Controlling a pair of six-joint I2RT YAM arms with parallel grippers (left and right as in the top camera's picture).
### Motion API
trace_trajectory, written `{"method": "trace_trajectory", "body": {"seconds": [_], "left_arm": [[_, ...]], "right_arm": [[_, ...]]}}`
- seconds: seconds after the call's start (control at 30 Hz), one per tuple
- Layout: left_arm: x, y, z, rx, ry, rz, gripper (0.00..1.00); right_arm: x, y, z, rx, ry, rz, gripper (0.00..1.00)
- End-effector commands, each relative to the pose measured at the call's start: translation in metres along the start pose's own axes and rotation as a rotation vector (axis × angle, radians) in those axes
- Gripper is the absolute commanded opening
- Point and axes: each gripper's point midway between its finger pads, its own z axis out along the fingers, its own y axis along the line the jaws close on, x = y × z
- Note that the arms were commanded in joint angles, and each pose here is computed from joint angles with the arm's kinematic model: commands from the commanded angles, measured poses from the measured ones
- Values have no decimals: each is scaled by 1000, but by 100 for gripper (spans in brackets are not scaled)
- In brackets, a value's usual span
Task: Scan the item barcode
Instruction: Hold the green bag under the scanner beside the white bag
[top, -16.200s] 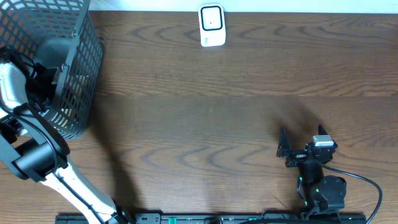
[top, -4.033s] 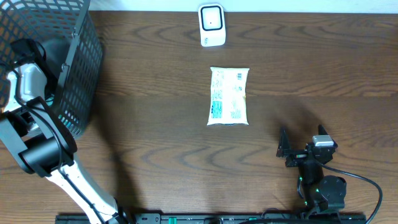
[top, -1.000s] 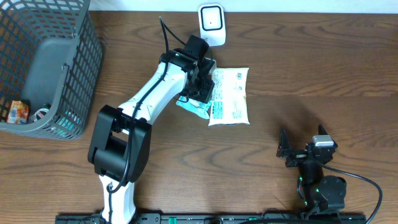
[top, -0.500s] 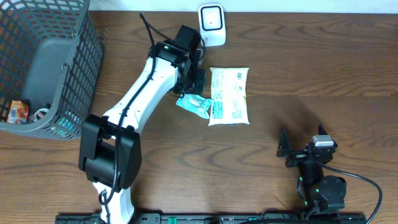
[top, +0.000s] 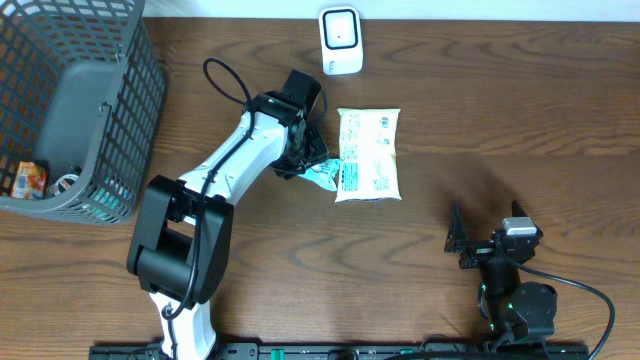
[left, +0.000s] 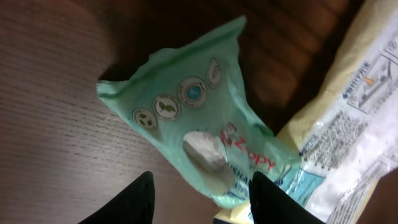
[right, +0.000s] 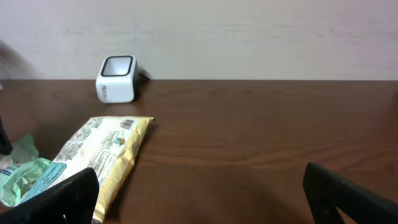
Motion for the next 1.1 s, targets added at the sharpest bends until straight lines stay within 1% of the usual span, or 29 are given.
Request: {"method": "trace_trajectory", "body": {"seconds": [0.0,0.1,0.27,0.57,0.6,0.63,0.73,0.77,0.8,0.83,0.9,0.93,1.07], "left_arm": [[1,6,5,-10,-10,-143,49],[-1,9,11,-10,-28,-183,49],[-7,31,21,-88,-105,-264,48],[-10,32,35,-83,-113,-261,48],[-10,32,38,-86,-111,-260,45],[-9,34,40,-92,-106,-248,39],[-9,36,47,-107,-94,-152,24],[-8,36,48,-109,-92,-123,21],[-8,36,48,-110,-90,-95,15],[-9,36,48,-111,-89,-63,12],[-10,34,47,-107,-91,-15,8],[-11,33,48,-102,-95,20,8],[-22,20,43,-76,-125,286,8]], "right_arm": [[0,-1,0,5,-1,10,99],[0,-1,0,5,-1,10,99],[0,-1,0,5,-1,10,99],[0,-1,0,5,-1,10,99],[0,-1,0,5,-1,10,99],[1,-1,0,5,-1,10,99],[0,-1,0,5,-1,10,99],[0,-1,0,5,-1,10,99],[0,-1,0,5,-1,10,99],[0,-1,0,5,-1,10,99],[0,-1,0,5,-1,10,99],[0,-1,0,5,-1,10,99],[0,-1,0,5,-1,11,99]]}}
